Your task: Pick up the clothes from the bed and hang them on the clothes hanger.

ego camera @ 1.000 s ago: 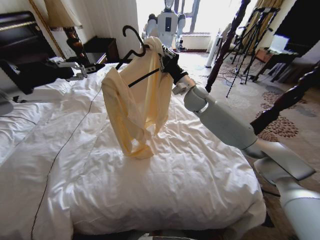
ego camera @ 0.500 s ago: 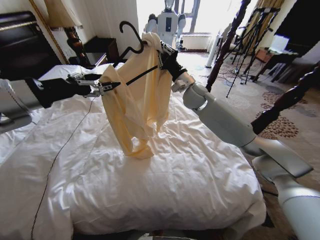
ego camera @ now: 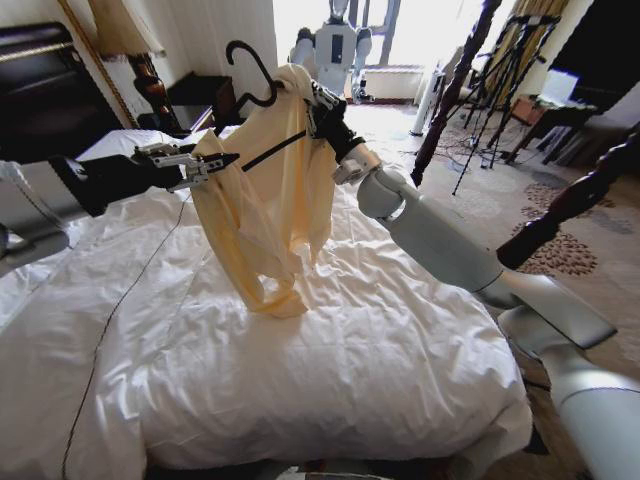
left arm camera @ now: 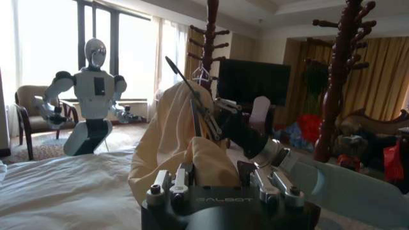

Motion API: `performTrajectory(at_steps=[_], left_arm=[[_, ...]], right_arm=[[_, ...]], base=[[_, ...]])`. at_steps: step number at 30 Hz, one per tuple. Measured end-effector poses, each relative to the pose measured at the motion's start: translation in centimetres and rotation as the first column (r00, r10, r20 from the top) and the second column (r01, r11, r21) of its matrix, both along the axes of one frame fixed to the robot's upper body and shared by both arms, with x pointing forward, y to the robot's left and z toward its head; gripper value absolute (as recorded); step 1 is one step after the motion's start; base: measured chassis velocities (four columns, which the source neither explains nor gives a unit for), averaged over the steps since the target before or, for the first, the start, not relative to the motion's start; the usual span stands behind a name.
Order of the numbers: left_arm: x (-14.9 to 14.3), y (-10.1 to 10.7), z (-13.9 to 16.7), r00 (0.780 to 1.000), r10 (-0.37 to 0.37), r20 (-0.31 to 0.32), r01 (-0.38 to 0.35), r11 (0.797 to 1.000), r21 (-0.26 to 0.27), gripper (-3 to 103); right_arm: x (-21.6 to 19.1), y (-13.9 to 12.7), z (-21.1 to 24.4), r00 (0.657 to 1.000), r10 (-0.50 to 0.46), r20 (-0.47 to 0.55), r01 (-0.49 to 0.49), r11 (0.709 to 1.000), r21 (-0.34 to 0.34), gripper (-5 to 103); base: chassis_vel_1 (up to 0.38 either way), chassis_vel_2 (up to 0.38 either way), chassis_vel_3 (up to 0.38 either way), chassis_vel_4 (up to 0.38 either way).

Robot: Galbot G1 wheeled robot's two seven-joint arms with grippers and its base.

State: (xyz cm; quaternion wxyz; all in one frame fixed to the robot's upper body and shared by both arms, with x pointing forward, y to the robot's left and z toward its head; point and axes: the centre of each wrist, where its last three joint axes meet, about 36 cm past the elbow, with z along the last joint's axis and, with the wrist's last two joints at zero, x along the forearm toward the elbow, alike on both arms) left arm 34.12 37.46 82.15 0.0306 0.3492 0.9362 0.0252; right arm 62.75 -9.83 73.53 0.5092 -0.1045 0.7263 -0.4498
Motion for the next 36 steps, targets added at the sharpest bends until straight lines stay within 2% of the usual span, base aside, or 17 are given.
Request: performTrajectory(at_steps=[3,6,10,12,23,36], left_arm=[[0.0,-0.1,0.0,1.000,0.007,0.019,-0.007,1.000,0.007,32],[-0.1,-0.1,0.1,1.000,0.010,0.030,-0.010,1.000,0.010,27],[-0.1,-0.1,0.5,0.999,0.015,0.048,-0.016,1.000,0.018,7],[-0.1,-0.1,0.5,0.999,0.016,0.050,-0.017,1.000,0.019,4],[-0.4,-0.5,1.1,0.997,0.015,0.074,-0.017,0.999,0.033,4],[0.2,0.8,0.8,0.992,0.073,0.099,-0.076,0.997,0.023,4]], right_arm=[[-0.2,0.2,-0.1,1.000,-0.003,0.002,0.003,1.000,0.004,0],[-0.4,0.5,-0.2,1.000,-0.003,0.003,0.003,1.000,0.005,0],[-0.9,1.4,-0.4,1.000,0.001,0.002,-0.001,1.000,0.013,0],[-1.0,1.8,-0.4,1.000,0.003,0.002,-0.003,1.000,0.018,0],[-1.8,5.7,-1.0,1.000,0.030,-0.009,-0.029,0.999,0.024,0],[-2.2,5.1,-2.2,0.999,0.024,-0.040,-0.023,0.999,0.036,0]], base=[[0.000,0.000,0.000,0.000],[0.000,0.000,0.000,0.000],[0.000,0.000,0.000,0.000],[0.000,0.000,0.000,0.000],[0.000,0.000,0.000,0.000],[0.000,0.000,0.000,0.000]])
